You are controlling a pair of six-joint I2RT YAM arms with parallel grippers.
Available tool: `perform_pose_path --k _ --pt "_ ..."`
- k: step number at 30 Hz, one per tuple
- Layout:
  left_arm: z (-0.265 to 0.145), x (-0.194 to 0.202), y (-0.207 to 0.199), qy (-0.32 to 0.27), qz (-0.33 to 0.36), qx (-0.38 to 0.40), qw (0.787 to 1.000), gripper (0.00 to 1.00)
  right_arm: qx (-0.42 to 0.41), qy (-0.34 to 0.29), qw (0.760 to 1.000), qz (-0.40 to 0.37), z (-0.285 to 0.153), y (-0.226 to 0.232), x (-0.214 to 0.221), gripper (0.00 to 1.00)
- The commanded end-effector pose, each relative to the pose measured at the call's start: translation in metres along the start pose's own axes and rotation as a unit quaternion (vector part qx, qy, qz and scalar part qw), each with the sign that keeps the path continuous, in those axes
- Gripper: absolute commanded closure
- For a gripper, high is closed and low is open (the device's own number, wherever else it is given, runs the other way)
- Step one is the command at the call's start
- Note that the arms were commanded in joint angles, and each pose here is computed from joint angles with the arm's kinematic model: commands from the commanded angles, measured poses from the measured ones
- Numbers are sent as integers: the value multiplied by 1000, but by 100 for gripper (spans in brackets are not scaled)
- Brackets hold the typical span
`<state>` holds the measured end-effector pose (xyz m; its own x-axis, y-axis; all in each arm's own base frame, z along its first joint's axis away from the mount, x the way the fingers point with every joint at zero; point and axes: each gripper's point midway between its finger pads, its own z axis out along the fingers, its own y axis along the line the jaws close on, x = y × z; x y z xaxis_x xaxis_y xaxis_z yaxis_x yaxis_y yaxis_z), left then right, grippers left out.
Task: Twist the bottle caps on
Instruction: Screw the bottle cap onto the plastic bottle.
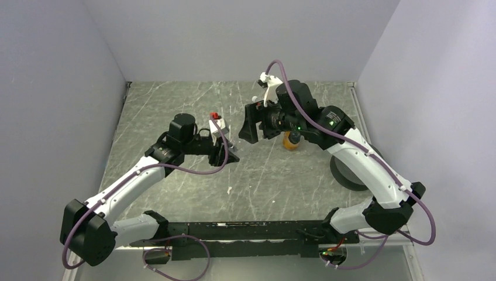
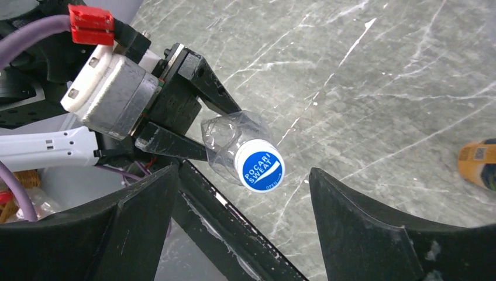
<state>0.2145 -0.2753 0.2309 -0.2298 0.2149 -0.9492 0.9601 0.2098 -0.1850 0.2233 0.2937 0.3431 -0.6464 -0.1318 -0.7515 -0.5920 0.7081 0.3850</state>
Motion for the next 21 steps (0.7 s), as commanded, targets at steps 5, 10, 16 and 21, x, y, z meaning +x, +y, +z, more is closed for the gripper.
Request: perform_pose_path --k 5,10,16,21 --pt "-10 -12 4 -6 44 -28 999 100 50 12 998 24 -17 -12 -4 31" --pt "-11 -13 6 -4 51 -34 998 100 45 20 998 26 -11 -9 -3 35" --pt "-11 -11 7 -2 52 -36 998 100 33 28 998 36 3 -1 -6 46" --pt "-11 -10 7 -2 53 -37 998 100 31 32 998 38 8 1 -6 51"
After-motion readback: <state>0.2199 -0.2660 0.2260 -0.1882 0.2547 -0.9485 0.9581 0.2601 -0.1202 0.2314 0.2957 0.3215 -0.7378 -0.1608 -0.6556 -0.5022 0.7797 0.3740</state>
